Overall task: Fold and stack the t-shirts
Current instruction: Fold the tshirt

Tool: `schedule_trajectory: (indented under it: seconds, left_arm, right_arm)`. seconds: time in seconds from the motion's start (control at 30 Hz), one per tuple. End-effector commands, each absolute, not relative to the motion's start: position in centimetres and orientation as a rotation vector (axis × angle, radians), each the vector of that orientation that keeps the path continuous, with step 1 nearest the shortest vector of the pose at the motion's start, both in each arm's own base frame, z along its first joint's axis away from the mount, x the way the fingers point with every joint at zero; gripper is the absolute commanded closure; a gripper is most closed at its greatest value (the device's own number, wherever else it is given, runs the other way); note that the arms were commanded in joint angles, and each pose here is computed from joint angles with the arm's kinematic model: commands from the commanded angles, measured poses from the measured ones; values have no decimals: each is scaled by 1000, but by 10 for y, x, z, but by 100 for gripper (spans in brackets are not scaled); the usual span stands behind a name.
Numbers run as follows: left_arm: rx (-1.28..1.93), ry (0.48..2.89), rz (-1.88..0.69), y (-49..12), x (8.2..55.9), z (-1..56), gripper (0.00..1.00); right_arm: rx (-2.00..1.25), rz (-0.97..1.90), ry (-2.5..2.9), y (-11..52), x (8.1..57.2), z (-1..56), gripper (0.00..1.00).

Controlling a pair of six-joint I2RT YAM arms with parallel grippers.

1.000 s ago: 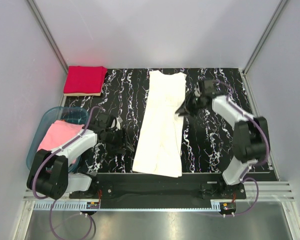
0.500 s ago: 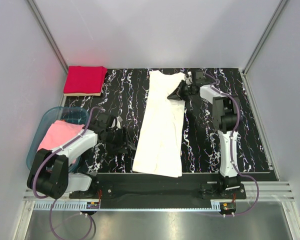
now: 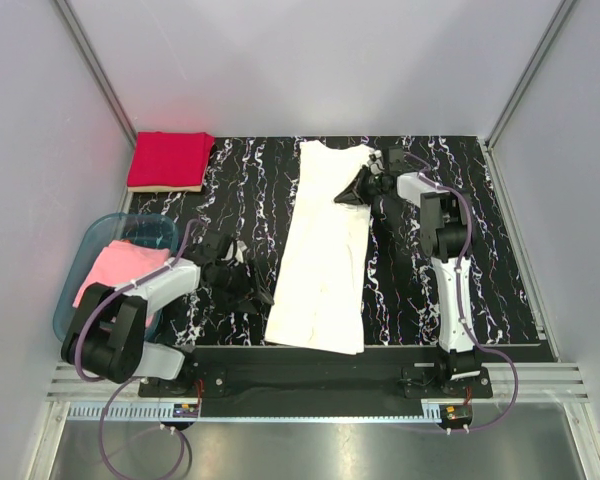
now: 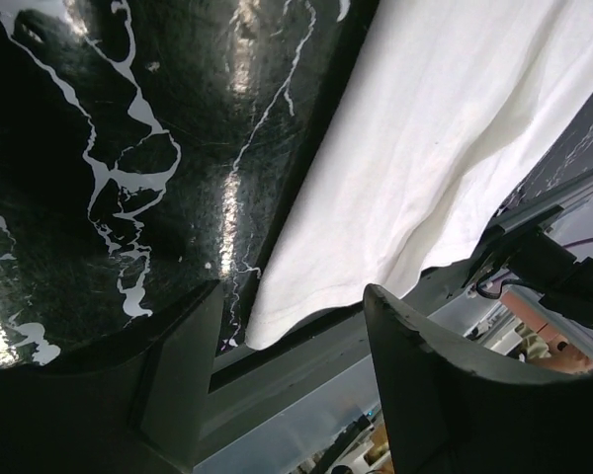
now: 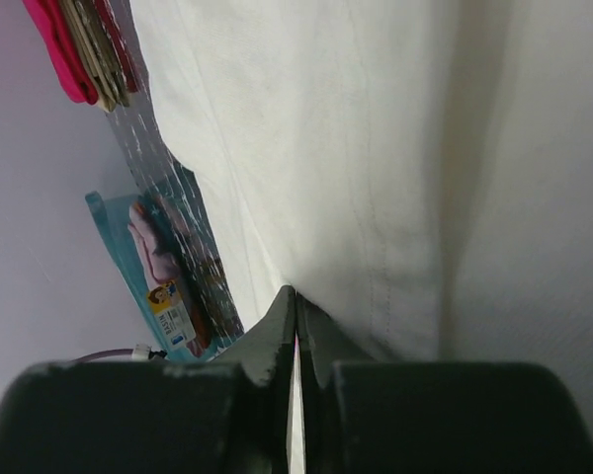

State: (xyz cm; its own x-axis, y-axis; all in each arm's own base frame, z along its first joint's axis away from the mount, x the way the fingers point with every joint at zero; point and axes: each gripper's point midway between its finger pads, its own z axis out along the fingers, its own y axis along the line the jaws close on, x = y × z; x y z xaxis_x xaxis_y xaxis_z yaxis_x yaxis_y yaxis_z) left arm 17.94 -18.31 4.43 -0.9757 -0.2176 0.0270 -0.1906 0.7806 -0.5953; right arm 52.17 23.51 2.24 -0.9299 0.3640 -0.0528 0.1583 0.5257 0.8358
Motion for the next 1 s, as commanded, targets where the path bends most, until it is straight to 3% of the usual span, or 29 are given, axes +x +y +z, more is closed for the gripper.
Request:
schedule_trajectory:
  seconds: [0.0,0.2,0.23,0.27,0.33,0.5,0.73,0.87,0.97]
  left_arm:
    - [-359,2939,-1052,-189,172,39,35]
    - [-346,2946,-1060,-187,167,31,31]
    - [-340,2952,-1062,-187,164,30,31]
    - [-341,2958,-1062,-187,163,28,31]
    - [-351,2978,-1079,-187,158,25,32]
    - [-409,3008,-1071,-185,147,18,37]
    - [-466,3069,-1042,-185,124,4,39]
    - [-482,3097,-1056,-186,112,-5,45]
    - [-496,3102,-1069,-188,110,-8,55]
  right_arm:
    - [447,1304,2560,214,532,34,92]
    - [303,1317,2498,212,512,123,65]
    - [308,1320,2534,210,497,121,58]
    - [277,1315,2513,209,487,143,55]
    - [294,1306,2584,204,453,132,50]
    - [290,1341,2676,196,355,138,49]
    - [251,1295,2963,209,187,84,49]
    - [304,1272,2950,205,152,75,48]
    - [369,1247,2953,198,137,66,47]
